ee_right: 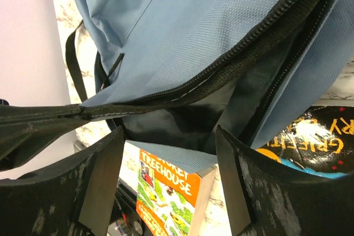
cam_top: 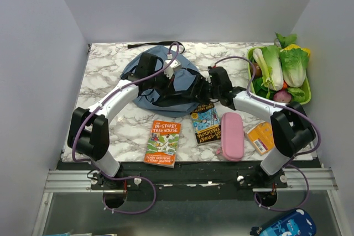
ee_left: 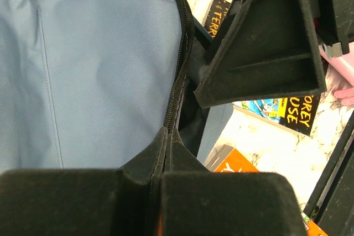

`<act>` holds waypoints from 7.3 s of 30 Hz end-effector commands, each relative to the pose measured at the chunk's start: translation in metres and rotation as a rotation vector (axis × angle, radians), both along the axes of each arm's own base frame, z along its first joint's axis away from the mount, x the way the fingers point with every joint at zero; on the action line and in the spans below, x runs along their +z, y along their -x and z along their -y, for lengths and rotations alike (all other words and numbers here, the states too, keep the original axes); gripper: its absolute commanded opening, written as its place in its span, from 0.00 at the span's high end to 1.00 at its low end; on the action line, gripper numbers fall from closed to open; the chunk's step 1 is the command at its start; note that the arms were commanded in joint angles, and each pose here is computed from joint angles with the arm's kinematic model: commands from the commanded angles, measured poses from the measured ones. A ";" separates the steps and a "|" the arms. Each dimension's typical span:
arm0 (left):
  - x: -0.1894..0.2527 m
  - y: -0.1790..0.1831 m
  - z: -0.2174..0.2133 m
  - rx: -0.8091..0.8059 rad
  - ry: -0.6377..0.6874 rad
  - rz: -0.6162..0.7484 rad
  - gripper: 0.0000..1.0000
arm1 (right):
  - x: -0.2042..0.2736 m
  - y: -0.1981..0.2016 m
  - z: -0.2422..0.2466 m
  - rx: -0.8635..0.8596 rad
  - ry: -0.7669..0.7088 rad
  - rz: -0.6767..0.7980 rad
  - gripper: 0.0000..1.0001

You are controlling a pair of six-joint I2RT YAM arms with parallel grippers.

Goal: Pack the student bag
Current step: Adjust the student bag at the center of the board, then pick up the book from the center of the board, then place the book in the student bag.

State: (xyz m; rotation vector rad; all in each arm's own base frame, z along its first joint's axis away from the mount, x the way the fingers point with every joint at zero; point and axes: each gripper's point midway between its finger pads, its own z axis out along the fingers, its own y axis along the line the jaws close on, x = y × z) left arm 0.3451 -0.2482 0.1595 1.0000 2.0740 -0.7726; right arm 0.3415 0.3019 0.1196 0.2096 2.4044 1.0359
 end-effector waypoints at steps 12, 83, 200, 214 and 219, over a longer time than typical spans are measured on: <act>0.011 0.026 0.010 -0.077 0.058 -0.030 1.00 | 0.032 -0.020 -0.003 -0.067 -0.166 0.072 0.25; -0.011 -0.056 -0.041 0.336 -0.137 0.111 1.00 | -0.039 0.108 -0.038 0.570 0.193 0.279 0.17; 0.013 0.010 -0.013 0.039 0.150 -0.019 1.00 | 0.017 -0.155 0.043 -0.518 -0.168 0.160 0.99; 0.001 0.002 -0.017 0.126 0.146 -0.039 1.00 | -0.013 -0.111 -0.001 -0.412 -0.005 0.016 0.68; -0.001 0.000 -0.018 0.135 0.137 -0.049 1.00 | -0.019 -0.073 0.024 -0.330 0.109 0.038 0.29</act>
